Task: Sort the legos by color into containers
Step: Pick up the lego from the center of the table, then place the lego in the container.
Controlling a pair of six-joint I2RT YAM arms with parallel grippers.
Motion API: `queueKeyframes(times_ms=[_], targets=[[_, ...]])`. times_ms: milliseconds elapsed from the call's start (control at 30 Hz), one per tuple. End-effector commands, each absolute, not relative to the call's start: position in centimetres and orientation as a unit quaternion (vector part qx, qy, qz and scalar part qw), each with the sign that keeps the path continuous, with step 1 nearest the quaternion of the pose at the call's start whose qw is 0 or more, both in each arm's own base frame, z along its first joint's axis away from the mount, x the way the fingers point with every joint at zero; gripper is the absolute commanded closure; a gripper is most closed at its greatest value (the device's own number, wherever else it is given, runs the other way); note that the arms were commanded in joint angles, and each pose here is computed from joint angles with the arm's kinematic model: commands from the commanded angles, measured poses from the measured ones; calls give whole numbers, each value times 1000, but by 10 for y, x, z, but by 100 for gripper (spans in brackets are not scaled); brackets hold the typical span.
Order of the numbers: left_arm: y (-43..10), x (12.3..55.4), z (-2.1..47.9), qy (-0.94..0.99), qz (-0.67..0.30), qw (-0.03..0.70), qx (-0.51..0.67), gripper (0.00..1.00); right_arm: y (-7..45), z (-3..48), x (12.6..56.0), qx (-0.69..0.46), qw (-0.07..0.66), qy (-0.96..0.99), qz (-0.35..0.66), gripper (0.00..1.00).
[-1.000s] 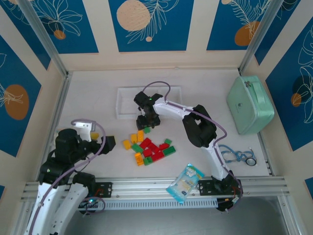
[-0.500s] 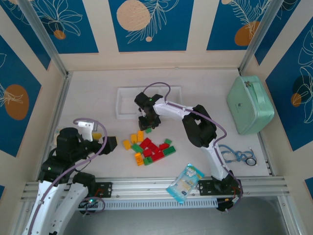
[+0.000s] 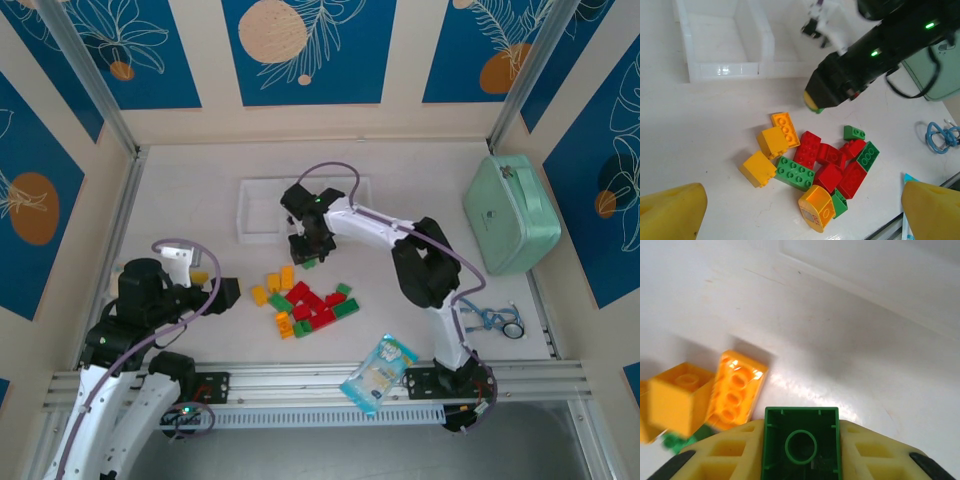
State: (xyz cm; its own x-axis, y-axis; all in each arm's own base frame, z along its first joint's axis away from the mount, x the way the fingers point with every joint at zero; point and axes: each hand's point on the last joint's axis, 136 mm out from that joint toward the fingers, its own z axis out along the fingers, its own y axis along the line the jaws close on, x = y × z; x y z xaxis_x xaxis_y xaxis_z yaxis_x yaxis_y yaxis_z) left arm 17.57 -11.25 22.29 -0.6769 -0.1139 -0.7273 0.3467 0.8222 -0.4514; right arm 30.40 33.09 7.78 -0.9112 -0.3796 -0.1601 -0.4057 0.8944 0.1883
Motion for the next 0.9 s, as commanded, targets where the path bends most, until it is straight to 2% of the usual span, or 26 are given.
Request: queueKeyframes(times_ms=[0, 133, 267, 500, 867], targets=[[-112, 177, 222, 869, -282, 401, 73, 1, 316, 130, 304, -215, 98, 965, 114, 68], [-113, 179, 218, 875, -281, 388, 72, 1, 289, 164, 324, -207, 143, 962, 103, 68], [-114, 180, 216, 877, -283, 382, 73, 1, 258, 173, 355, -173, 162, 966, 108, 68], [-106, 183, 213, 884, -261, 384, 54, 1, 220, 149, 412, -108, 147, 974, 137, 68], [-103, 183, 213, 885, -256, 387, 50, 1, 206, 112, 459, -108, 141, 981, 77, 65]])
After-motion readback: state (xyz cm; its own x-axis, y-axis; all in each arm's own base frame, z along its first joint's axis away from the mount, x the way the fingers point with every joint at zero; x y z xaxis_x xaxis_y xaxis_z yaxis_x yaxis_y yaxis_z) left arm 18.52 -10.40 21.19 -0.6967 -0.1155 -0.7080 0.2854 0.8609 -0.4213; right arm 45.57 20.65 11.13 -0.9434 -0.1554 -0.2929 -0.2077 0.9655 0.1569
